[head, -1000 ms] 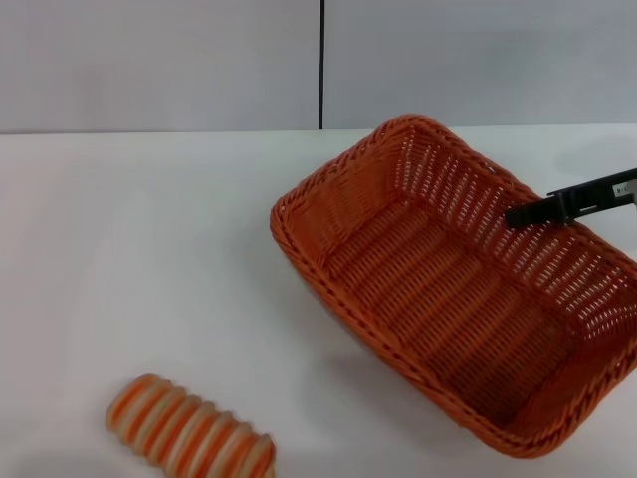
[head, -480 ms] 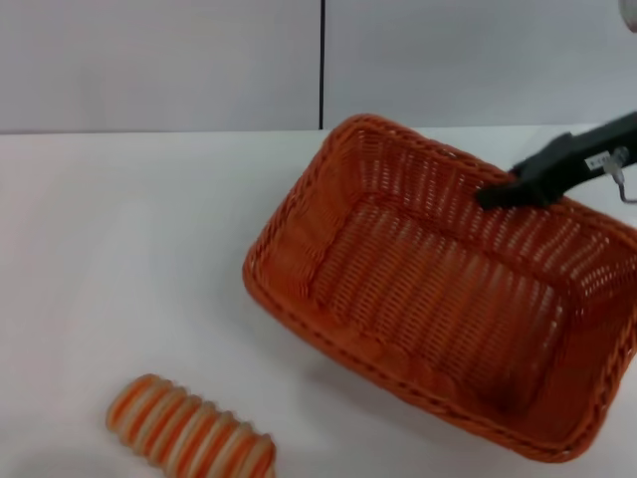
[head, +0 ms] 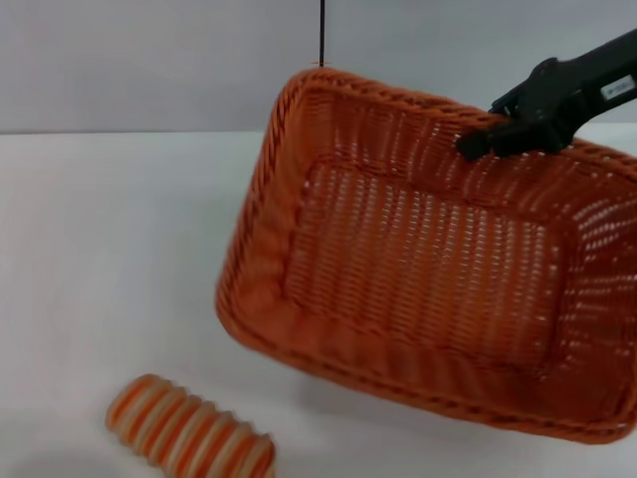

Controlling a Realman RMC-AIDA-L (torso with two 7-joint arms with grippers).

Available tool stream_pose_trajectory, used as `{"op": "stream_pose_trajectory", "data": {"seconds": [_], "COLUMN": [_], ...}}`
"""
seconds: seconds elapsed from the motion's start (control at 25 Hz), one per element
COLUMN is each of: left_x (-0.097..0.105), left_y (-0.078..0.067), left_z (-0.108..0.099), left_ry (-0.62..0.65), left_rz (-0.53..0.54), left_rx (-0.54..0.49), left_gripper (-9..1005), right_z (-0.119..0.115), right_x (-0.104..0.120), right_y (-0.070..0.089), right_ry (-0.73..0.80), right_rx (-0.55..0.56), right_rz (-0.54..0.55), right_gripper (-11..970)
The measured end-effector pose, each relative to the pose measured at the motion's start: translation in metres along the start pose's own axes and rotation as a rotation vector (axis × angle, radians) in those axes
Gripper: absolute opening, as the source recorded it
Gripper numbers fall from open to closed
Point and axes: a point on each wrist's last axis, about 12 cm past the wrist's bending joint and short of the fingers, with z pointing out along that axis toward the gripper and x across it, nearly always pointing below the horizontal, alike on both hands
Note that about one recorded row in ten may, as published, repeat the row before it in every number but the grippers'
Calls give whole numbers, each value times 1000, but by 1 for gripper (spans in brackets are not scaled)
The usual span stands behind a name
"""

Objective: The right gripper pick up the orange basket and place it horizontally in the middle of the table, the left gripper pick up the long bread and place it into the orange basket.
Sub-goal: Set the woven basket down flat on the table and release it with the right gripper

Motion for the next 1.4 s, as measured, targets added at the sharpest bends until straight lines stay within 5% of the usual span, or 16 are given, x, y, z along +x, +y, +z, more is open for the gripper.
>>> {"op": "stream_pose_trajectory", "data": {"seconds": [0.52, 0.96, 1.4], "left_x": [-5, -10, -9], "left_y": [0, 3, 1], "left_z": [-12, -33, -31], "left_ry": [-31, -60, -53], "left_rz": [12, 14, 9], "left_rx": [21, 11, 23], "left_gripper": [779, 778, 777], "right_z": [19, 49, 64], "right_x": [-6, 3, 7], "right_y": [5, 1, -3], "right_ry": [180, 253, 235], "right_rx": [-93, -30, 56], "right_rz": [-99, -199, -289], "right_gripper": [177, 188, 198]}}
